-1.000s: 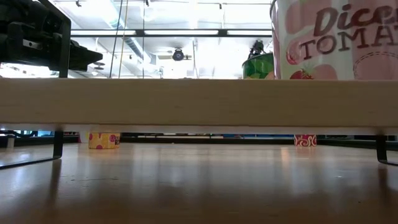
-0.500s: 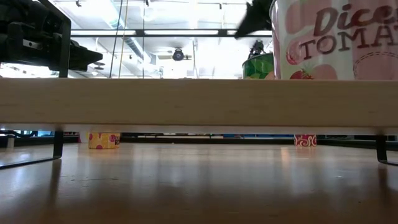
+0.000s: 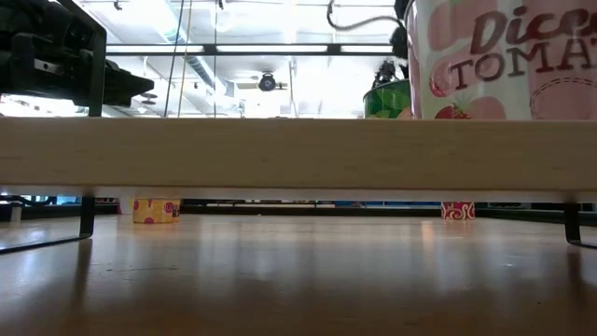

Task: Pick and place cans onto a shelf
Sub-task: Put the canned spaghetti sauce on the shelf

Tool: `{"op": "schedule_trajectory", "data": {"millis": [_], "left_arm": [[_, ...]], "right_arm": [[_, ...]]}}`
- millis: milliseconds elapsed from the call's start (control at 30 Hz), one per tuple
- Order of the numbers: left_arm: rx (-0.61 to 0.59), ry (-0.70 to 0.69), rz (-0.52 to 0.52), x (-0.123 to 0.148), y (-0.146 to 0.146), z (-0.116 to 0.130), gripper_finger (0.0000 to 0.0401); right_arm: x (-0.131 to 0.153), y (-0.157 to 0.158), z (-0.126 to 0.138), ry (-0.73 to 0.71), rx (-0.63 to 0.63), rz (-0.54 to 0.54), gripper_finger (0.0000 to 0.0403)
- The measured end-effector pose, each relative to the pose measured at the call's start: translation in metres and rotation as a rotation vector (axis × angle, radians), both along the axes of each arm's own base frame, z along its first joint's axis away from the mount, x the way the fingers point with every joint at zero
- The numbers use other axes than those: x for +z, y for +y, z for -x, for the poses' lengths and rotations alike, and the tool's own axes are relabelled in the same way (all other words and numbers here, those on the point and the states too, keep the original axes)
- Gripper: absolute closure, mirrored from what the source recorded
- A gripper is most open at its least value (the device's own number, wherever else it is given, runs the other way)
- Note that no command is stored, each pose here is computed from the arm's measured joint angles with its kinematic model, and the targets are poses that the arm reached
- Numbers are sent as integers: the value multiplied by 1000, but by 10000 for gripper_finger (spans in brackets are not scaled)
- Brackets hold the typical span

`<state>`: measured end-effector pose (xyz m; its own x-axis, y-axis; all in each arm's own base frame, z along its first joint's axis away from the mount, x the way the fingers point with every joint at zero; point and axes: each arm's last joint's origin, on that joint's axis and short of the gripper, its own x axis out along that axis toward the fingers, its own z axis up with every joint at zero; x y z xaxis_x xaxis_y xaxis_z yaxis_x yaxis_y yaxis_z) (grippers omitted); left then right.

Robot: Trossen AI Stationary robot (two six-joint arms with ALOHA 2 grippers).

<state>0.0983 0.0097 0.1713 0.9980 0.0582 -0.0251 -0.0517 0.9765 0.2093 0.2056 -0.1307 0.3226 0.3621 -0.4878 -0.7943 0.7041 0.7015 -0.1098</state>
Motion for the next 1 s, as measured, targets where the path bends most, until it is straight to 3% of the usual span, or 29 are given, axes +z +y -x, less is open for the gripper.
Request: {"op": "schedule_trajectory", "data": {"millis": [133, 333, 667, 1000], "left_arm": [[0, 1, 0, 0, 0, 0, 390], [0, 0, 0, 0, 0, 0, 390], [0, 0, 0, 0, 0, 0, 390], [0, 0, 0, 0, 0, 0, 390]], "right_arm": [[-24, -13, 16, 8, -144, -14, 107], [-69, -22, 45, -61, -399, 63, 51], [-123, -30, 60, -165, -665, 135, 54], [-139, -51, 60, -216, -740, 130, 54]]}}
